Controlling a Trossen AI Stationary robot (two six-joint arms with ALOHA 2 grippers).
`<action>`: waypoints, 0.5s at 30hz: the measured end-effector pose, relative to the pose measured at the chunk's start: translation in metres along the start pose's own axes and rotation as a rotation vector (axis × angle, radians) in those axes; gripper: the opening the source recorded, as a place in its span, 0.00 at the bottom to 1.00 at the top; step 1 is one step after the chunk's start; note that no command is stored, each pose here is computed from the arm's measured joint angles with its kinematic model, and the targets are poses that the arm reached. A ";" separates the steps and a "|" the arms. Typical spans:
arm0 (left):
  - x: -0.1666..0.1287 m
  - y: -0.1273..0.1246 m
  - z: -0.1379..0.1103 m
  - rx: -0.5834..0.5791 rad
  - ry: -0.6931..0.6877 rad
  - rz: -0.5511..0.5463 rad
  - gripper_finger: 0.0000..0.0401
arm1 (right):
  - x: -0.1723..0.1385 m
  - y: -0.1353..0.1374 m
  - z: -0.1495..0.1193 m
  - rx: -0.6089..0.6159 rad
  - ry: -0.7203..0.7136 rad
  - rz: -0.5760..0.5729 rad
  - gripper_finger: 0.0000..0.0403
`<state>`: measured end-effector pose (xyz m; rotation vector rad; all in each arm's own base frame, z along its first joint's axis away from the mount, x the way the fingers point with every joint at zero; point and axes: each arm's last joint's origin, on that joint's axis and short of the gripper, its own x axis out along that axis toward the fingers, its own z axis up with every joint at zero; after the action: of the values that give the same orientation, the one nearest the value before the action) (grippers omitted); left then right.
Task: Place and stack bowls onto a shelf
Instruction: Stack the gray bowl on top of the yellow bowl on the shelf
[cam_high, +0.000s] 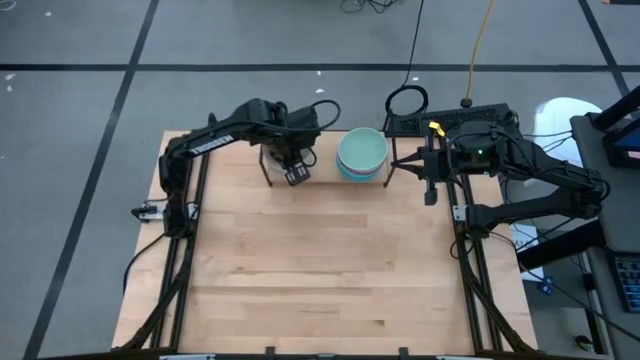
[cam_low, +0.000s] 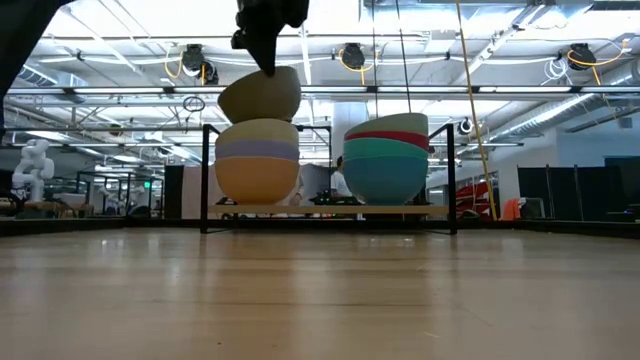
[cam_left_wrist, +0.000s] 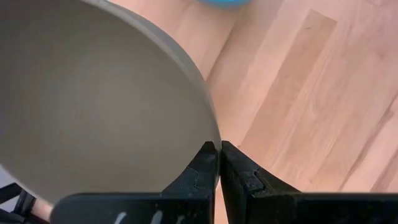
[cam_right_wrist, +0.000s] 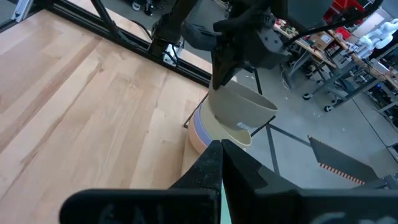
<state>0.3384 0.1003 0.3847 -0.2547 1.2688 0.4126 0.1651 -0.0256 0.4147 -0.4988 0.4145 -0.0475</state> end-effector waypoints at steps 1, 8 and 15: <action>0.002 0.001 0.001 -0.004 0.004 0.002 0.02 | 0.000 0.000 0.000 0.000 0.000 0.000 0.00; 0.024 0.006 0.010 -0.023 0.062 -0.021 0.02 | 0.000 0.000 0.000 0.000 0.000 0.000 0.00; 0.030 0.006 0.013 -0.018 0.078 -0.031 0.02 | 0.000 0.000 0.000 0.000 0.000 -0.001 0.00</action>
<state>0.3538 0.1152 0.3602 -0.3076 1.3369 0.3910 0.1651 -0.0256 0.4147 -0.4988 0.4147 -0.0481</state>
